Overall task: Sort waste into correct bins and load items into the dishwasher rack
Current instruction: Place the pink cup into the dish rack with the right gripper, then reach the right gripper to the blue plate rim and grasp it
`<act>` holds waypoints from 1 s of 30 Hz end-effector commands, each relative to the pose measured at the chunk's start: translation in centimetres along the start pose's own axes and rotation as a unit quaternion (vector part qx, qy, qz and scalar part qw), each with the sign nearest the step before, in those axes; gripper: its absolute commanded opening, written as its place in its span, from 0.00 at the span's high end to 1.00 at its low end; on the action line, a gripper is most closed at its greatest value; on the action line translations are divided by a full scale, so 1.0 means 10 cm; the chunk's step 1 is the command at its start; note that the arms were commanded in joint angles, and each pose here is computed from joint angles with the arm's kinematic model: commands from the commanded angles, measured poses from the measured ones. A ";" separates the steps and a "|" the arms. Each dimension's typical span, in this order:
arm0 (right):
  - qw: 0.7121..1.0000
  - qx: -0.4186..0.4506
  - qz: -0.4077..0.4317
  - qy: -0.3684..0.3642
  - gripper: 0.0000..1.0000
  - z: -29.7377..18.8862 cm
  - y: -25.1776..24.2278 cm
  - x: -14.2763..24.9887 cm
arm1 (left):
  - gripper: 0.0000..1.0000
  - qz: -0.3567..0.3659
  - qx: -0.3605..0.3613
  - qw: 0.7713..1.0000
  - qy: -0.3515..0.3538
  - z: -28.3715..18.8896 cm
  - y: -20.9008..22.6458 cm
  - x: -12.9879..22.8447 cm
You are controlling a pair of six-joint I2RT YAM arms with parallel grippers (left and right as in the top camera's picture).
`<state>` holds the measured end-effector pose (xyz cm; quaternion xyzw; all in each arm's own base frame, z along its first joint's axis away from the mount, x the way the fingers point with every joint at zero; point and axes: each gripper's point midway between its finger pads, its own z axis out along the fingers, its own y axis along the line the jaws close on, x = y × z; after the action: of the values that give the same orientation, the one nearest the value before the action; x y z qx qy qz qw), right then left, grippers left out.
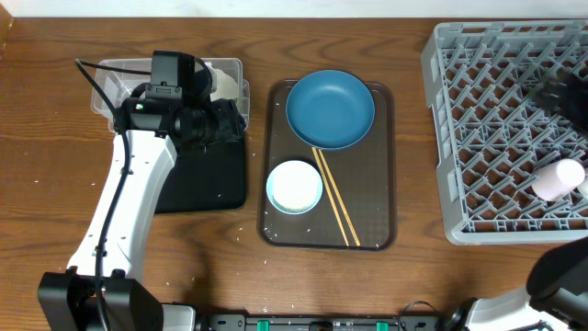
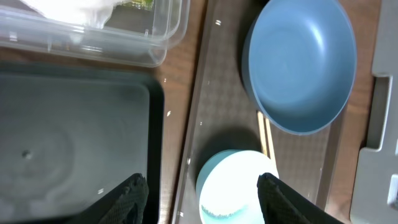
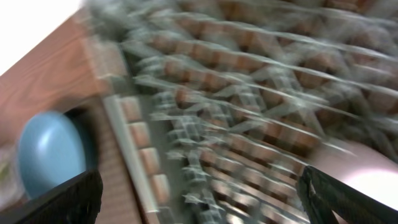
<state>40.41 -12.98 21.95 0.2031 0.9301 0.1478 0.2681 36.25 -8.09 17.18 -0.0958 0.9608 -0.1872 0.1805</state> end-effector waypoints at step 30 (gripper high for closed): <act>0.969 0.064 -0.213 0.109 0.82 2.41 1.87 1.43 | 0.39 0.002 -0.013 1.000 0.016 -0.01 0.06 0.08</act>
<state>48.31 14.17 3.45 -0.0135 0.9827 0.0634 0.1735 35.32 -8.01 16.76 -0.0995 0.9648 -0.1834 0.1600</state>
